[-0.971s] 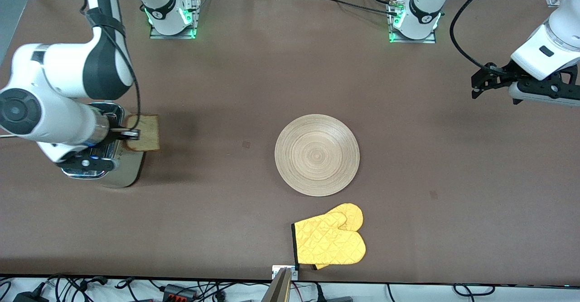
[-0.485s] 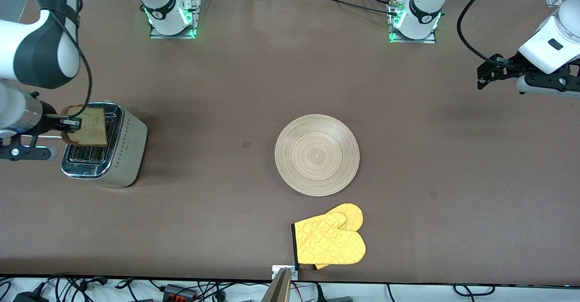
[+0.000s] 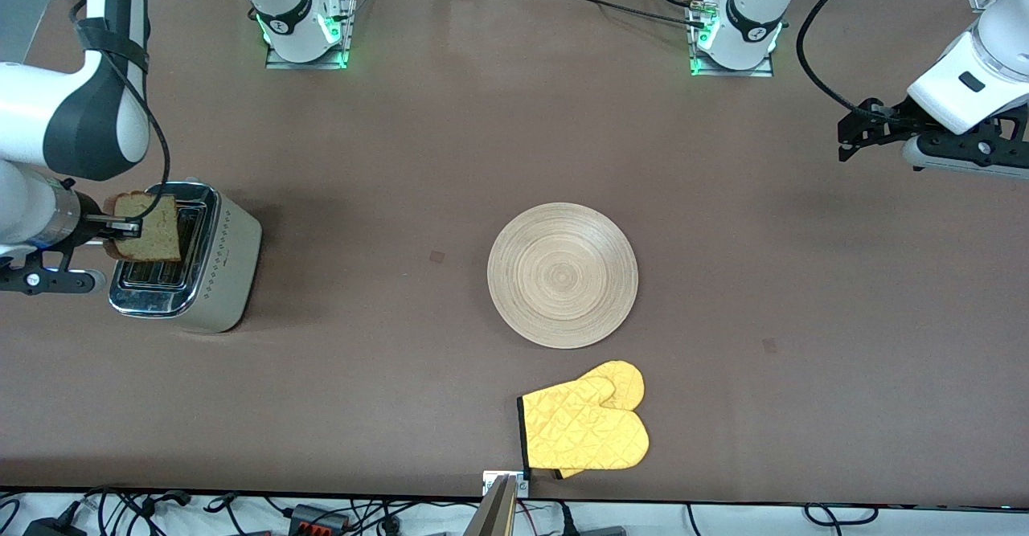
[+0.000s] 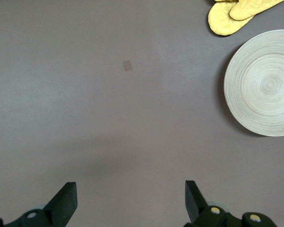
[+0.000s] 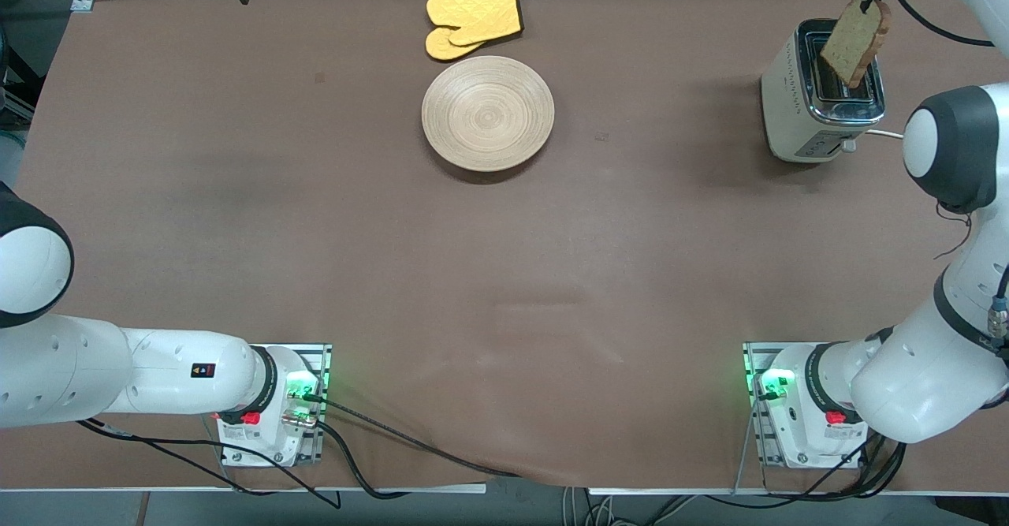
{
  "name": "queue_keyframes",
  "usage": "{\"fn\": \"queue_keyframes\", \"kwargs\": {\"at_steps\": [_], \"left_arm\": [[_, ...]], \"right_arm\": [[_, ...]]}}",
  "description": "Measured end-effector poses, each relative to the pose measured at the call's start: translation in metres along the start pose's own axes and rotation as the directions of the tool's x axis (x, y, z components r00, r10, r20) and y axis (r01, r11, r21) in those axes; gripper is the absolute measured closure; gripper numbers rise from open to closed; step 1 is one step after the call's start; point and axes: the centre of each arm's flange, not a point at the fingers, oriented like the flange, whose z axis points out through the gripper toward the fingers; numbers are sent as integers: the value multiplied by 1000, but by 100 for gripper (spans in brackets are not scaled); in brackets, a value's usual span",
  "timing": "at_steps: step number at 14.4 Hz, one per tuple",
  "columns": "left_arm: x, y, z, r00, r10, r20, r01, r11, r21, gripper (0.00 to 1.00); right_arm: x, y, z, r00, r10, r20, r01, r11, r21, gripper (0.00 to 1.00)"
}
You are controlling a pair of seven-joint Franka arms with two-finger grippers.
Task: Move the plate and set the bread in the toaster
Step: 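Lower the bread slice into the toaster slot with the right gripper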
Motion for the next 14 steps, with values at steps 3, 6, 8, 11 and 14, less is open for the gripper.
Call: {"fn": "queue_keyframes", "kwargs": {"at_steps": [3, 6, 8, 11, 14], "left_arm": [[0, 0, -2, 1000, 0, -3, 0, 1000, 1, 0], [0, 1, -2, 1000, 2, -4, -2, 1000, 1, 0], [0, 1, -2, 1000, 2, -5, -2, 1000, 1, 0], [0, 1, -2, 1000, 2, -5, -2, 1000, 1, 0], [0, 1, -2, 1000, 2, -5, -2, 1000, 1, 0]], "right_arm": [[5, -7, 5, 1000, -8, -9, 8, 1000, -11, 91], [8, -10, 9, 1000, -11, -7, 11, 1000, -16, 91], [11, -12, 13, 1000, -12, -15, 11, 1000, -21, 91], [16, -14, 22, 1000, 6, -20, -6, 1000, -27, 91], [17, -16, 33, 1000, 29, -10, -29, 999, -14, 91]]}}
